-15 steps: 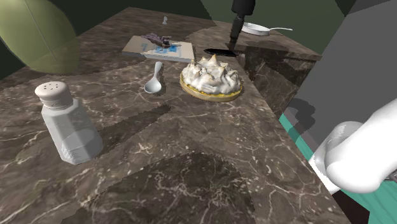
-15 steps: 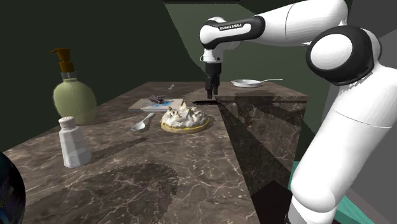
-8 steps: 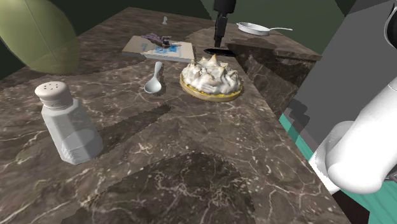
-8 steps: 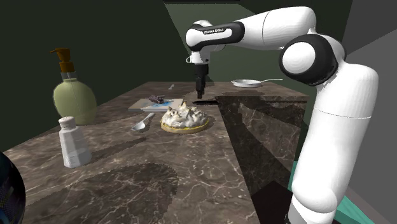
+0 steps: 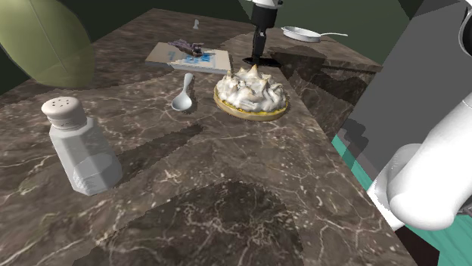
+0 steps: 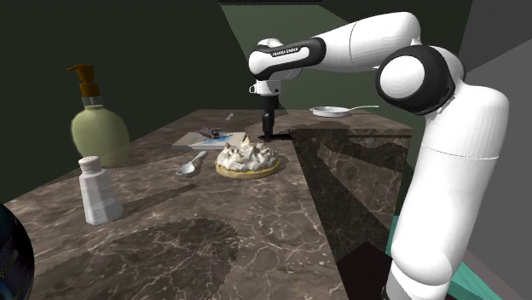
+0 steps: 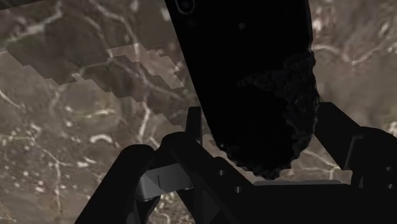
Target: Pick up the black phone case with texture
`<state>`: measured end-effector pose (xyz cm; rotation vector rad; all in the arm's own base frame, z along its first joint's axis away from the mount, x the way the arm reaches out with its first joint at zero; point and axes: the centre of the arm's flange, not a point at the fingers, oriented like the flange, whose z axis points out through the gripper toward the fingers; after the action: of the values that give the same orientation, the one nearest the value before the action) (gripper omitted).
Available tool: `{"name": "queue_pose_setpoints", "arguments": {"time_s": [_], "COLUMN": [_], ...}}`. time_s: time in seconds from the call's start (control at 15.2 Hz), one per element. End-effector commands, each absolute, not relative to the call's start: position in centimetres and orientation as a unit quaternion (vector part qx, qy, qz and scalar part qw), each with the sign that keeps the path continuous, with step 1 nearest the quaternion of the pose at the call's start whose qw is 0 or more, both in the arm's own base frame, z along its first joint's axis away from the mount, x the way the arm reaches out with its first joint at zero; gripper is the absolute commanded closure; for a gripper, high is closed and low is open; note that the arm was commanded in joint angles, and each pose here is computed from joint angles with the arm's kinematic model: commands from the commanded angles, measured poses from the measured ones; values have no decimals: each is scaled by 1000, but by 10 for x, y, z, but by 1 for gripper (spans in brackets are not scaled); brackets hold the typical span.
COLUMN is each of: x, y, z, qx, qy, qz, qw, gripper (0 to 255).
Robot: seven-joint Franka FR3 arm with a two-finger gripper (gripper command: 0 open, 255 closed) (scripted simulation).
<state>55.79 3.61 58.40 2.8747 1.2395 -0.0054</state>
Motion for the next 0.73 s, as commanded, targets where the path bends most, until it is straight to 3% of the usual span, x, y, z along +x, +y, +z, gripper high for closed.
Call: {"name": "queue_pose_setpoints", "arguments": {"time_s": [0.0, 0.66], "x": [557, 558], "y": [36, 36], "z": [583, 594], "qx": [918, 918], "qy": [396, 396], "qz": [-2, -2], "qw": [6, 6], "gripper": [255, 255]}}
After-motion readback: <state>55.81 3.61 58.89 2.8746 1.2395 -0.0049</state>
